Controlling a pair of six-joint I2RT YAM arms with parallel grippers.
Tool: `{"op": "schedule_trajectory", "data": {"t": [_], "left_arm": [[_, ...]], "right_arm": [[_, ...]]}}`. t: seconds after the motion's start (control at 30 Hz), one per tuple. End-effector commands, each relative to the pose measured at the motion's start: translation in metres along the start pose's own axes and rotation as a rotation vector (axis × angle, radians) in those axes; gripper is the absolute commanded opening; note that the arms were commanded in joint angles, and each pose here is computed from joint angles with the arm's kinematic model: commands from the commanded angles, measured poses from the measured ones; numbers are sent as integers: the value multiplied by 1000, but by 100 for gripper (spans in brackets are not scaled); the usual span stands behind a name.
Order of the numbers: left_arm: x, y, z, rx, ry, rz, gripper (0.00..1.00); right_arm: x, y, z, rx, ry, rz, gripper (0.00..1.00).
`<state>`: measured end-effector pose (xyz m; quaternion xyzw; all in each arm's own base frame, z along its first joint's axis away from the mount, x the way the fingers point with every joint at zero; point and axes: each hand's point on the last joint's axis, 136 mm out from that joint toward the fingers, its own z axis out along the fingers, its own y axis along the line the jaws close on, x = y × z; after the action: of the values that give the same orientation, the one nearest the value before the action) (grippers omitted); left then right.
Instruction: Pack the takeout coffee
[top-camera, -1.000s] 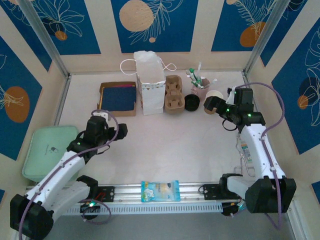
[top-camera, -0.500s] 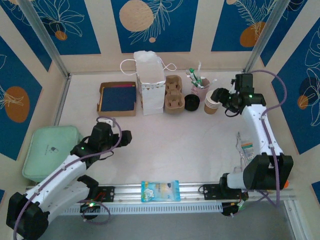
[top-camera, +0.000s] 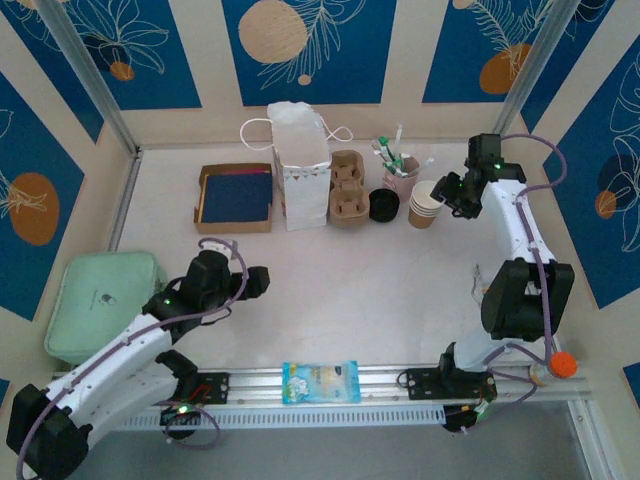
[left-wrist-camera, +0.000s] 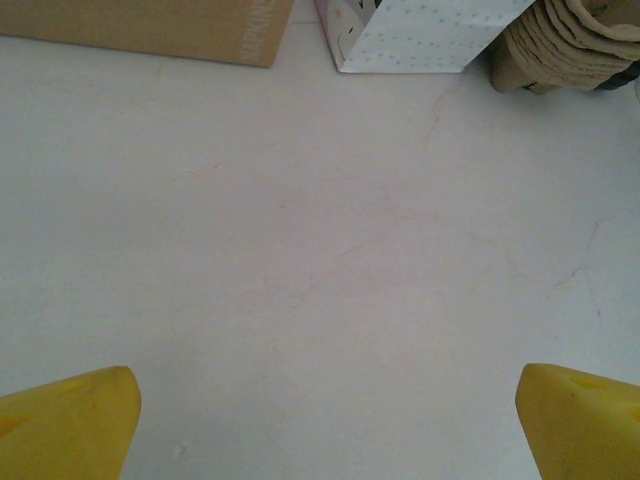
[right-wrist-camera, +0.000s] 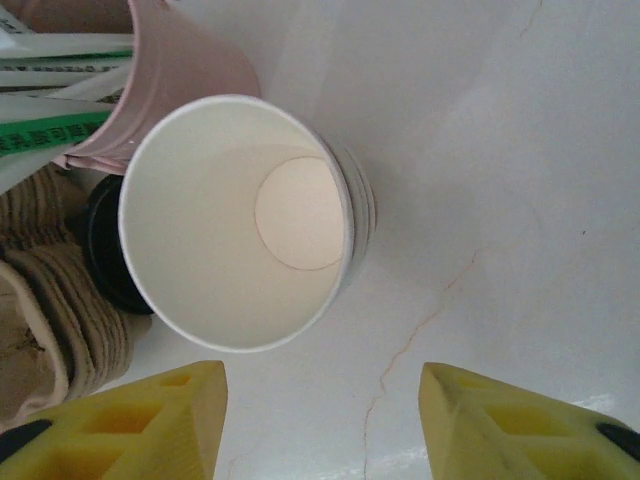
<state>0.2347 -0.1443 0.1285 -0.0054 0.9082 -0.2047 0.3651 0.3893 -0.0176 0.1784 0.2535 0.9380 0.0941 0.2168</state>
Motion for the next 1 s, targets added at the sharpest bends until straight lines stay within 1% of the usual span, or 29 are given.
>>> {"op": "schedule_trajectory", "data": {"t": [0.0, 0.23, 0.43, 0.6, 0.7, 0.83, 0.97], "left_arm": [[0, 1, -1, -9, -17, 1, 96], [0, 1, -2, -14, -19, 5, 96], [-2, -7, -2, 29, -36, -3, 96], [-8, -12, -1, 10, 0, 24, 96], [-8, -12, -1, 6, 6, 16, 96], [-9, -14, -4, 12, 12, 4, 96], [-12, -19, -6, 15, 32, 14, 96]], "right_arm": [[-5, 1, -1, 5, 5, 10, 51], [-2, -4, 13, 35, 31, 20, 42], [-8, 2, 4, 36, -11, 31, 42], [-6, 0, 6, 38, -5, 29, 42], [-4, -3, 6, 52, -6, 39, 42], [-2, -13, 0, 92, -45, 70, 42], [3, -17, -3, 95, -53, 75, 42]]}}
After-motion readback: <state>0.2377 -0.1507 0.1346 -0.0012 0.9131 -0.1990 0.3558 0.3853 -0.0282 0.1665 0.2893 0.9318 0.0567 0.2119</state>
